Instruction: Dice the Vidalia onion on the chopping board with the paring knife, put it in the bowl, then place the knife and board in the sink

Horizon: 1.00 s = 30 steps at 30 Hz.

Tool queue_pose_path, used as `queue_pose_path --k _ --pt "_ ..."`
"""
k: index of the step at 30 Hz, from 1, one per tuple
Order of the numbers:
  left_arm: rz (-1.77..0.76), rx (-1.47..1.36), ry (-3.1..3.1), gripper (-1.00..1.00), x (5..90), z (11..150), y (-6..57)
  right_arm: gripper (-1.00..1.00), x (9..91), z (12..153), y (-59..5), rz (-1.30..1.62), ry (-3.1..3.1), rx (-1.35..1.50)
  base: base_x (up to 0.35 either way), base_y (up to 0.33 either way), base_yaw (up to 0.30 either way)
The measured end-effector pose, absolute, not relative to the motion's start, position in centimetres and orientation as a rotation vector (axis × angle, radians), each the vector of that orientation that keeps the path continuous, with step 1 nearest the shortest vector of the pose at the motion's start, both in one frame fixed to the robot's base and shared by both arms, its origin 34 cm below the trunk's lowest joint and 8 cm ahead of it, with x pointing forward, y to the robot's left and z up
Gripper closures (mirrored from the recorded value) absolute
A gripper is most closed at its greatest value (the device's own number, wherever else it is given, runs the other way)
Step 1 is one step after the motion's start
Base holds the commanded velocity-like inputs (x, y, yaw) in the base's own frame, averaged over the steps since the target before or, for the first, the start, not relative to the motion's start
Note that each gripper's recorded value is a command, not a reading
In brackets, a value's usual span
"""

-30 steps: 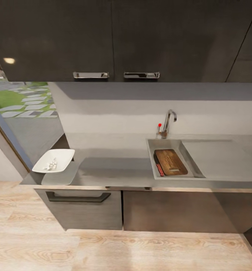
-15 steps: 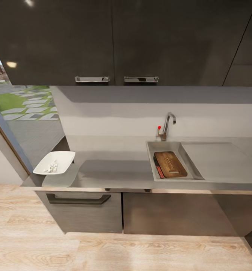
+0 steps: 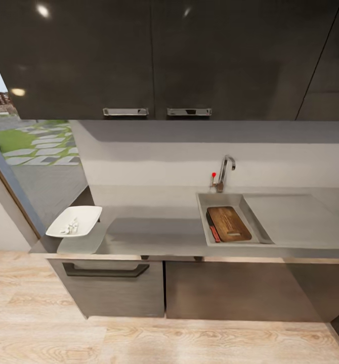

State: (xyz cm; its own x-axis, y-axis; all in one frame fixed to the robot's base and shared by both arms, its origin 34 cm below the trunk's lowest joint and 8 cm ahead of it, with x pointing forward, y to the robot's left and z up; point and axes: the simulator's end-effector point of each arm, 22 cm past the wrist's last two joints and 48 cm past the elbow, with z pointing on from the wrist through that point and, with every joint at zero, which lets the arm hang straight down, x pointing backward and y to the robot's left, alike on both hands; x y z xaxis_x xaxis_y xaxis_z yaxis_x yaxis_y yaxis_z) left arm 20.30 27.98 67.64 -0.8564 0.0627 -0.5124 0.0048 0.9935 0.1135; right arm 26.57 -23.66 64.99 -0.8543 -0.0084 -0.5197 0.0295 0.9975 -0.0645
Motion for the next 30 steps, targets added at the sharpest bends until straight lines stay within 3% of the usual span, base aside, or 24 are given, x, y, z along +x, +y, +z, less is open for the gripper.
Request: queue_pose_path --k 10,17,30 --pt "0.156 0.047 2.608 -1.0 19.9 67.5 28.1 -1.0 16.8 63.2 -31.8 -0.244 2.804 -0.071 0.0 0.0 0.0" --pt "0.339 0.005 2.671 -1.0 16.3 66.9 31.9 -1.0 12.1 62.6 -32.6 -0.293 2.976 -0.045 0.0 0.0 0.0" --pt "0.408 0.059 2.829 -1.0 8.5 65.9 33.7 -1.0 12.9 62.4 -31.8 -0.28 2.967 0.002 0.0 0.0 0.0"
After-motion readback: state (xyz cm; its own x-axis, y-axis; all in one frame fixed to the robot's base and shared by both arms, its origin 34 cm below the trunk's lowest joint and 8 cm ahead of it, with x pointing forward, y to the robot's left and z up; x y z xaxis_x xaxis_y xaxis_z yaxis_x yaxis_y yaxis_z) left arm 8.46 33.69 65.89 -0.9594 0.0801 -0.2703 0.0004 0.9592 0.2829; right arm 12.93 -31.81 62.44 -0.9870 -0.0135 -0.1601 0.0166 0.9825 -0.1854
